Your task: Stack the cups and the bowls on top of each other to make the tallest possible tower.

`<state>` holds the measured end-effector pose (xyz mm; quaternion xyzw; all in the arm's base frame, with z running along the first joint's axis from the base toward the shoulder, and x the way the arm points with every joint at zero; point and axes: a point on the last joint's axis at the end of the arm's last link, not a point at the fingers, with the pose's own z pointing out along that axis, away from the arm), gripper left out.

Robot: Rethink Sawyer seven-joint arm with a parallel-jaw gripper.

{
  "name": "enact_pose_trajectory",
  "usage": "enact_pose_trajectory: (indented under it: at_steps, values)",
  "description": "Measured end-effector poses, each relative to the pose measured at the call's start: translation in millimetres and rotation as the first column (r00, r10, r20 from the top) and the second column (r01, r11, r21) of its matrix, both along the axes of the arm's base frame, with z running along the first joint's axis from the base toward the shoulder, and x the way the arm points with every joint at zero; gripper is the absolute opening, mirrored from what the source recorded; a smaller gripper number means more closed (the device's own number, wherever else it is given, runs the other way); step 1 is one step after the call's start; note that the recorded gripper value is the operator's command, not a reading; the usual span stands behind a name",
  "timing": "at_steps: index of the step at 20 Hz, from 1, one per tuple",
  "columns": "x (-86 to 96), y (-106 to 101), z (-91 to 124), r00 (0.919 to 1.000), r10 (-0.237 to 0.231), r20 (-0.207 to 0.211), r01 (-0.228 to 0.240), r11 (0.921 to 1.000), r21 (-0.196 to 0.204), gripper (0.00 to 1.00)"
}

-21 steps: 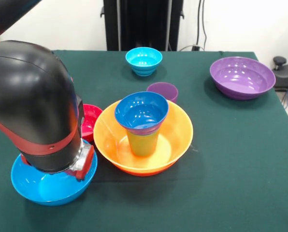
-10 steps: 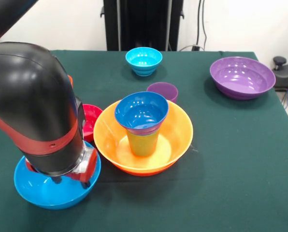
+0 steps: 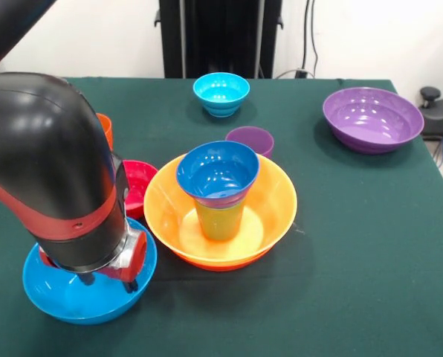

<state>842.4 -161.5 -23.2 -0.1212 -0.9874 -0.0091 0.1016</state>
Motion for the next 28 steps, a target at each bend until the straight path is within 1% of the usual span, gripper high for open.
enact_pose_trajectory:
  at_steps: [3,7,13,19,23,28]
  values:
    - [-1.5,-1,-4,1.0000,0.000,0.000,0.000,1.0000,-0.005,1.00]
    - [-5.9,-3,-9,0.9999,0.004,-0.014,-0.004,0.9998,-0.021,1.00]
    - [-6.9,0,-11,0.9998,0.009,-0.020,-0.010,0.9997,-0.024,1.00]
    - [-2.3,14,-9,0.9996,0.021,-0.016,-0.022,0.9994,-0.027,1.00]
    - [1.1,24,-6,0.9995,0.025,-0.021,-0.026,0.9992,-0.029,1.00]
    - [4.8,29,-2,0.9995,0.024,-0.020,-0.025,0.9992,-0.033,1.00]
